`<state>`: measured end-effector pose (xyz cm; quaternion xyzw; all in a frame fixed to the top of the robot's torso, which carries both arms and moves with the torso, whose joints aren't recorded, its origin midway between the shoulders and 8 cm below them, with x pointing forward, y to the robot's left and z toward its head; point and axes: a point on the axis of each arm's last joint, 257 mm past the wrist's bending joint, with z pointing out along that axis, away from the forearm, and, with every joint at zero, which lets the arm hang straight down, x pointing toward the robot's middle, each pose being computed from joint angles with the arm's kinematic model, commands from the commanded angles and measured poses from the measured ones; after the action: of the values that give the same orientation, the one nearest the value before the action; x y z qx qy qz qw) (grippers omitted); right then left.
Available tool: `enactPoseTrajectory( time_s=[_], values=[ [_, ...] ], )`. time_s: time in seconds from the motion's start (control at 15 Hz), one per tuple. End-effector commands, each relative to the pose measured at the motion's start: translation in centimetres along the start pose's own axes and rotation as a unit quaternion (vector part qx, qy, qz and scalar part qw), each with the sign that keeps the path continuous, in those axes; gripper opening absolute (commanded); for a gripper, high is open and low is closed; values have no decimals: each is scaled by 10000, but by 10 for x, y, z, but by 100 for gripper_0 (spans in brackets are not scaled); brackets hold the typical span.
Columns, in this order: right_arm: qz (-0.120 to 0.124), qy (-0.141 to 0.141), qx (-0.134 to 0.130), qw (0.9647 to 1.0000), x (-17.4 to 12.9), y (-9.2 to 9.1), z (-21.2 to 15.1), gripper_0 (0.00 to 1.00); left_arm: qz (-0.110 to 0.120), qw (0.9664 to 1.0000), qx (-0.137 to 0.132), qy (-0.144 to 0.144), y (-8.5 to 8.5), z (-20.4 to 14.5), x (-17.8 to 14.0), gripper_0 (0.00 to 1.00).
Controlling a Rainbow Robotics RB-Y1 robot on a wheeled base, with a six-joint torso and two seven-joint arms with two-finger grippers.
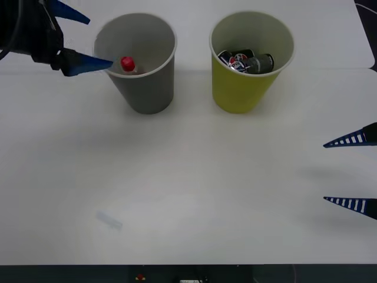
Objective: Put the can into the green bin and the plastic bottle into the gray bin
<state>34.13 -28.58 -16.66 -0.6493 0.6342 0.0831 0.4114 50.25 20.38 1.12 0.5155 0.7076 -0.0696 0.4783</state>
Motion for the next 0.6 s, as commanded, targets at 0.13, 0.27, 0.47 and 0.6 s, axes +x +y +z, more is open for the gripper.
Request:
enactPoseTrajectory(
  time_s=[0.13,0.27,0.47,0.6],
  values=[
    [0,0,0,10000,0,0,0,100,185,9988,355,-267,-22,-22,37,100],
    [0,0,0,10000,0,0,0,100,383,9977,425,-366,-31,-33,52,100],
    [0,0,0,10000,0,0,0,100,612,9957,545,-424,-49,-46,76,100],
    [0,0,0,10000,0,0,0,100,661,9945,668,-460,-63,-52,93,100]
  ],
)
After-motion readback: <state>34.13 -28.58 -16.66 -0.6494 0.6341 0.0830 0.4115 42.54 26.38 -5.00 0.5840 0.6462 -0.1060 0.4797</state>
